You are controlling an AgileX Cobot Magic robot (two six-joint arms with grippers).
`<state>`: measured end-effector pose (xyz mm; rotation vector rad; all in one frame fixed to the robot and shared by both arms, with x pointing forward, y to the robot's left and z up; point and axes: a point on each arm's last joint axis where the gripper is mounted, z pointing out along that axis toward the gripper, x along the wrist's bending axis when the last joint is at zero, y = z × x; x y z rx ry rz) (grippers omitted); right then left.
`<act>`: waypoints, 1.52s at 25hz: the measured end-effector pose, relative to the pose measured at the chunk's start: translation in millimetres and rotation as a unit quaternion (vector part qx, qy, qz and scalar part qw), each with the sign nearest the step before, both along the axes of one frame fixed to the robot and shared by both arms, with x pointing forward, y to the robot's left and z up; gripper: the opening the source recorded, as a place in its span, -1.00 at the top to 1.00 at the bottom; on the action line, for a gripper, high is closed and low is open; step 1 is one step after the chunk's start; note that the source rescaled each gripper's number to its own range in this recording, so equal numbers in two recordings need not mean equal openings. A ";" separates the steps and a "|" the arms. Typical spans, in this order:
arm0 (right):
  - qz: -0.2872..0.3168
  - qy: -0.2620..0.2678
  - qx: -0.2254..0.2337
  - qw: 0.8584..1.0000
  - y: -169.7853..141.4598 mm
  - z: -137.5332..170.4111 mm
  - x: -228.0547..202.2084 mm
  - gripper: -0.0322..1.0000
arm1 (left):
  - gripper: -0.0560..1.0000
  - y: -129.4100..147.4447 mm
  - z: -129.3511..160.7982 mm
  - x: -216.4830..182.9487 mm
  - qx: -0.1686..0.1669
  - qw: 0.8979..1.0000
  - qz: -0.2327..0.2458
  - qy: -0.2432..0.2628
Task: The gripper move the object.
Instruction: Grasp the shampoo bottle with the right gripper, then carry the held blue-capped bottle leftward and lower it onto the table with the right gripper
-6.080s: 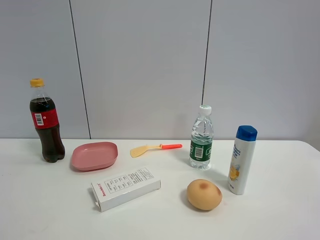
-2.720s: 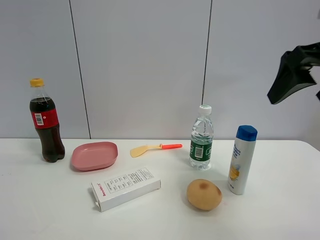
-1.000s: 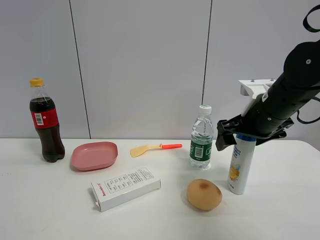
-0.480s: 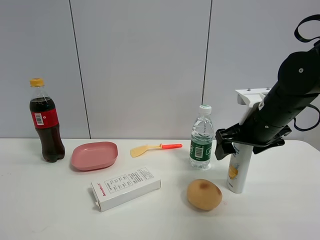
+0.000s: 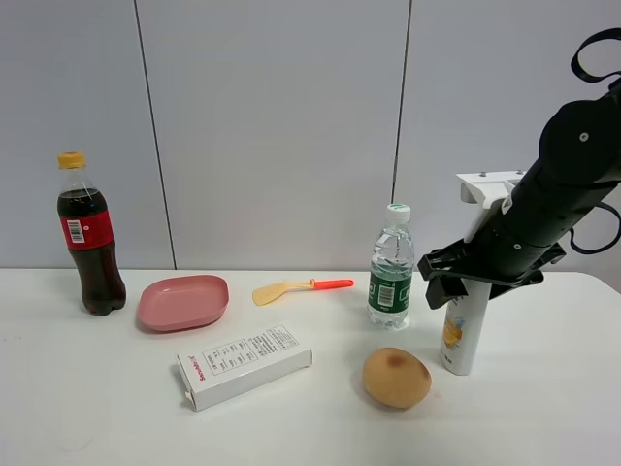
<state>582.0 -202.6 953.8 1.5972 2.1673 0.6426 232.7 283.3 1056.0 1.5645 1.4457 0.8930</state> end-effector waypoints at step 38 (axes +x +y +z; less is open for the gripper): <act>0.051 -0.061 -0.001 0.997 -3.1 104.7 -57.7 0.94 | -1.00 0.0 0.0 0.0 0.000 1.000 0.000 0.000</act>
